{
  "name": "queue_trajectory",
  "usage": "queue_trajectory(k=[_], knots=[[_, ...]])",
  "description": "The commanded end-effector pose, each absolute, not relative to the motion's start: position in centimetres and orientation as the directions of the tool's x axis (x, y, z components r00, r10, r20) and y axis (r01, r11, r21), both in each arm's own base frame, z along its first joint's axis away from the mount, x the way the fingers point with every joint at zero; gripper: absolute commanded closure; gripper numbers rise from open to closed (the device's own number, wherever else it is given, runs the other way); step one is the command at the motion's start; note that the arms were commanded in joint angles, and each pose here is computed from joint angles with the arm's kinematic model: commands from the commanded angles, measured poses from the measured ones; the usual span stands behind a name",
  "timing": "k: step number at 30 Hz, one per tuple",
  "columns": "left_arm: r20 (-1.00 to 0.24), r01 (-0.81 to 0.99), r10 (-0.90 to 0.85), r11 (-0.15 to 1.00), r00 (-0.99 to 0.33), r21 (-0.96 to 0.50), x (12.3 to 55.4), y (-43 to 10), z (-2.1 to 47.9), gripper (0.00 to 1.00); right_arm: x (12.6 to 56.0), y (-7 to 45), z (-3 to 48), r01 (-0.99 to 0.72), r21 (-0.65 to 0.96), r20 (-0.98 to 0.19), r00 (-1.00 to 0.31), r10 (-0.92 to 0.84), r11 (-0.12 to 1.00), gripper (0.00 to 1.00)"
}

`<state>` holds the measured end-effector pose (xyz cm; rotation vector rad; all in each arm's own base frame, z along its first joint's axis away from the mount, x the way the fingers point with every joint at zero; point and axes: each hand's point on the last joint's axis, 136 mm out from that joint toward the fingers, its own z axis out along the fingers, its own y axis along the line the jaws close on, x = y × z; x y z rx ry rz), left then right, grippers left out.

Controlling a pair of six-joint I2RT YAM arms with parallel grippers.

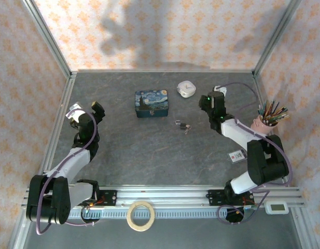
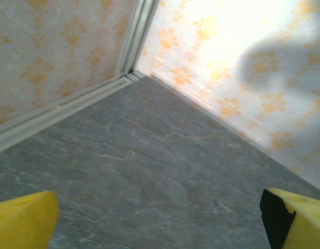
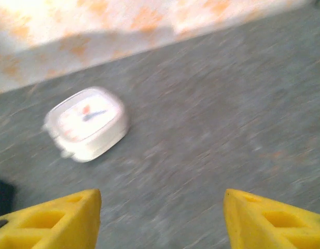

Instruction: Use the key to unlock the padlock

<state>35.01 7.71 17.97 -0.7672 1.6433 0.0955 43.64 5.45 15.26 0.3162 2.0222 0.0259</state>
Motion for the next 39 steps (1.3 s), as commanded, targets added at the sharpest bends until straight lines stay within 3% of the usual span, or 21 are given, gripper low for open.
queue_trajectory(k=[1, 7, 14, 17, 19, 20, 24, 32, 39], knots=[[-0.947, -0.597, -0.320, 0.766, -0.033, -0.238, 34.4, 9.4, 17.4, 0.03, 42.8, 0.7, 14.4, 0.349, 0.010, -0.933, -0.334, 0.134, 0.937, 0.37], [-0.960, -0.598, -0.280, 0.774, -0.029, -0.208, 34.0, 9.6, 15.7, 0.05, 41.1, -1.6, 12.0, 0.396, -0.058, -0.955, -0.290, 0.065, 0.917, 0.38], [-0.980, -0.525, -0.200, 0.834, -0.004, -0.168, 34.2, 8.6, 14.9, 0.05, 39.4, -2.9, 12.5, 0.375, 0.058, -0.975, -0.176, 0.133, 0.925, 0.37], [-0.984, -0.465, -0.171, 0.875, -0.042, -0.132, 35.3, 7.6, 14.8, 0.05, 38.4, -3.1, 12.8, 0.350, 0.097, -0.979, -0.133, 0.152, 0.932, 0.20], [-0.987, -0.413, -0.152, 0.904, -0.060, -0.114, 36.0, 6.7, 14.9, 0.06, 38.2, -3.3, 12.8, 0.335, 0.120, -0.978, -0.123, 0.170, 0.935, 0.01], [-0.989, -0.386, -0.135, 0.917, -0.058, -0.103, 36.2, 6.2, 15.0, 0.07, 38.1, -3.3, 12.9, 0.324, 0.130, -0.977, -0.120, 0.177, 0.937, 0.00], [-0.990, -0.324, -0.096, 0.938, 0.105, -0.125, 33.9, 5.5, 15.5, 0.02, 36.7, -3.4, 13.0, 0.286, 0.170, -0.980, -0.051, 0.192, 0.943, 0.00], [-0.992, -0.382, -0.129, 0.917, -0.006, -0.117, 35.0, 6.3, 13.8, 0.01, 36.6, -3.5, 12.8, 0.290, 0.165, -0.980, -0.058, 0.190, 0.943, 0.00], [-0.993, -0.380, -0.120, 0.918, 0.014, -0.116, 35.4, 6.2, 14.2, 0.01, 36.6, -3.4, 12.7, 0.291, 0.162, -0.980, -0.069, 0.189, 0.943, 0.00]])
